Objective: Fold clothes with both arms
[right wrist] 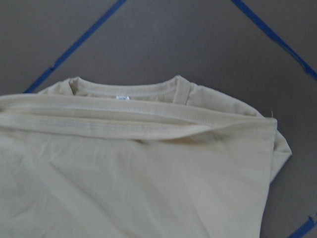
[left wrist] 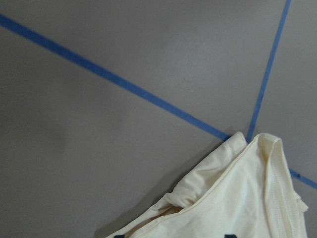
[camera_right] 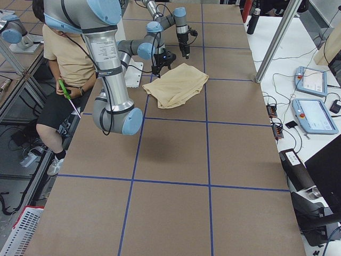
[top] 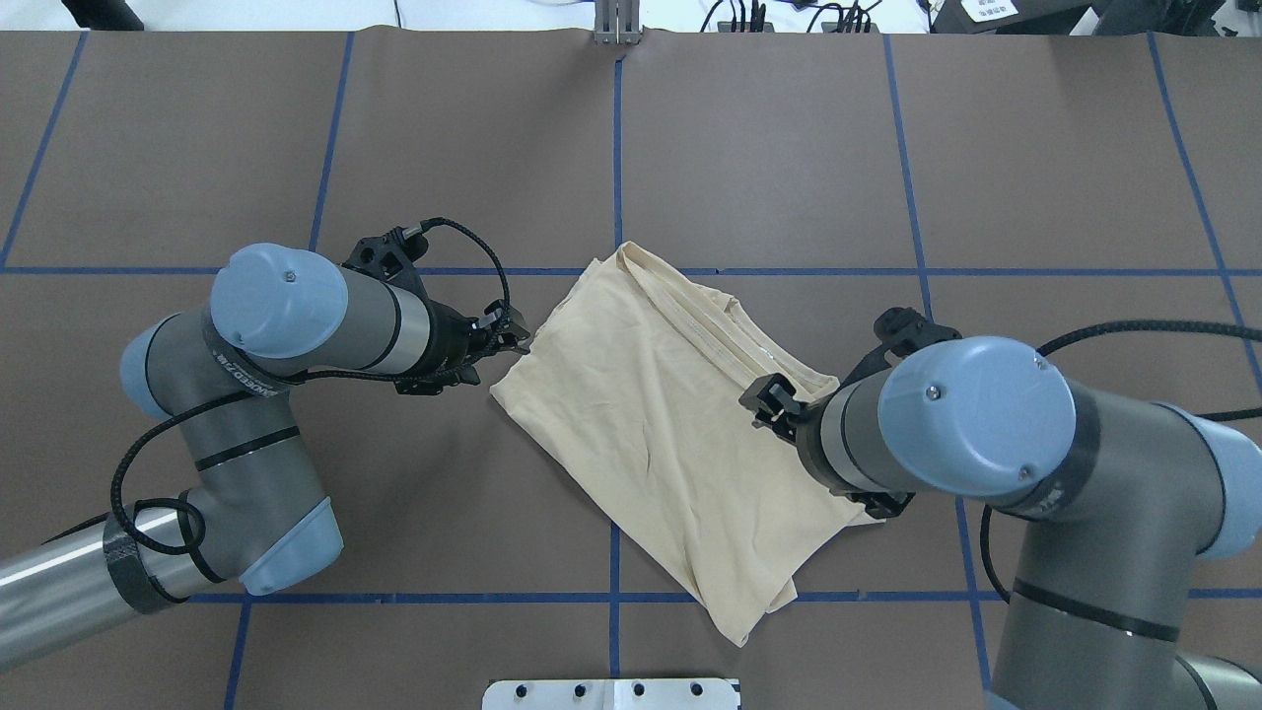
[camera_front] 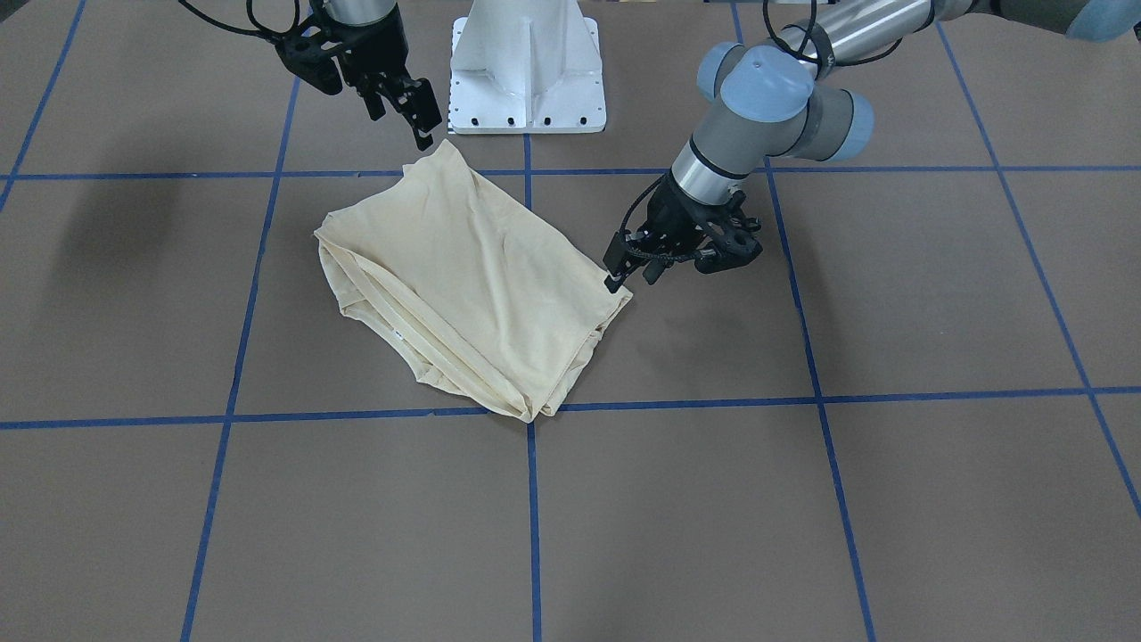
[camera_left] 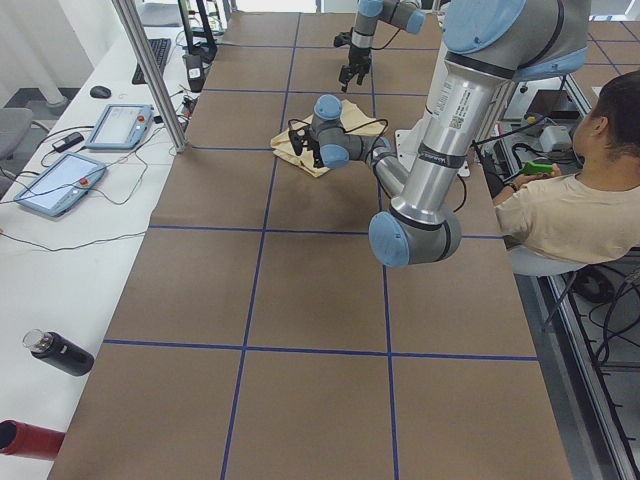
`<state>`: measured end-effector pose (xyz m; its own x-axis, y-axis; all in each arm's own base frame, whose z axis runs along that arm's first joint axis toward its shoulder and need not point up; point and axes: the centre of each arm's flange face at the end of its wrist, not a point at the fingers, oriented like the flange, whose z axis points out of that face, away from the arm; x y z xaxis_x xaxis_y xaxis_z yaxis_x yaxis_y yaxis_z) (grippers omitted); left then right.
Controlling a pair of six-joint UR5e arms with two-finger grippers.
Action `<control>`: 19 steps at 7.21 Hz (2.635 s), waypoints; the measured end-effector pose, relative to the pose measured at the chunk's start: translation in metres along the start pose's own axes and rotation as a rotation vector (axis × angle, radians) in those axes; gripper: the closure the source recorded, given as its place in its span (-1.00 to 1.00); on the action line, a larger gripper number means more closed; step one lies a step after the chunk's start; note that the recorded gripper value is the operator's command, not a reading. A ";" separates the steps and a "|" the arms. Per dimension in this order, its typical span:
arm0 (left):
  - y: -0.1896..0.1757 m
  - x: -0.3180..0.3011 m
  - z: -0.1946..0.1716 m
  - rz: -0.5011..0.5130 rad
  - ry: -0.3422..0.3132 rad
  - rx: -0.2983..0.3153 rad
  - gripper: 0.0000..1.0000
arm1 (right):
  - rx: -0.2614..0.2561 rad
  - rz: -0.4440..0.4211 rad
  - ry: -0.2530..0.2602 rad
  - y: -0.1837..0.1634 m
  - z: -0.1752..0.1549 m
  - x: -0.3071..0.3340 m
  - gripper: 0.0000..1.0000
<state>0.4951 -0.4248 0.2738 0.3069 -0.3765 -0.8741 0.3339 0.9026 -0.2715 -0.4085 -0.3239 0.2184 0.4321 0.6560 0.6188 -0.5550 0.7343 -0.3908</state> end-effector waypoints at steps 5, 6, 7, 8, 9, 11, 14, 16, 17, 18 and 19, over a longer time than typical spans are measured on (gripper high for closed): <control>0.024 -0.010 0.026 0.017 -0.041 -0.027 -0.32 | 0.028 -0.044 0.008 -0.059 0.024 -0.022 -1.00; 0.021 -0.011 0.032 0.020 -0.049 -0.014 -0.25 | 0.029 -0.044 0.011 -0.060 0.029 -0.022 -1.00; 0.018 -0.011 0.040 0.021 -0.056 0.002 -0.21 | 0.030 -0.044 0.013 -0.061 0.032 -0.023 -1.00; 0.015 -0.011 0.045 0.021 -0.062 0.015 -0.14 | 0.031 -0.044 0.015 -0.061 0.033 -0.023 -1.00; 0.013 -0.013 0.050 0.021 -0.069 0.026 0.14 | 0.031 -0.044 0.018 -0.062 0.034 -0.022 -1.00; 0.010 -0.016 0.054 0.019 -0.078 0.037 1.00 | 0.035 -0.042 0.029 -0.063 0.040 -0.022 -1.00; -0.006 -0.016 0.053 0.074 -0.081 0.085 1.00 | 0.036 -0.040 0.036 -0.063 0.044 -0.022 -1.00; -0.037 -0.009 0.044 0.112 -0.070 0.137 1.00 | 0.038 -0.038 0.040 -0.064 0.046 -0.022 -1.00; -0.062 0.000 0.042 0.129 -0.074 0.169 1.00 | 0.039 -0.037 0.043 -0.064 0.048 -0.022 -1.00; -0.090 0.015 0.045 0.135 -0.075 0.203 1.00 | 0.039 -0.037 0.045 -0.064 0.049 -0.022 -1.00; -0.118 0.034 0.048 0.135 -0.064 0.235 1.00 | 0.039 -0.037 0.046 -0.065 0.049 -0.022 -1.00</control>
<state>0.5084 -0.5545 0.2953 0.4157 -0.2750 -0.8669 0.4813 0.8753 -0.0469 -0.4169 -0.3941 0.2636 0.4842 0.6366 0.6003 -0.5653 0.7512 -0.3406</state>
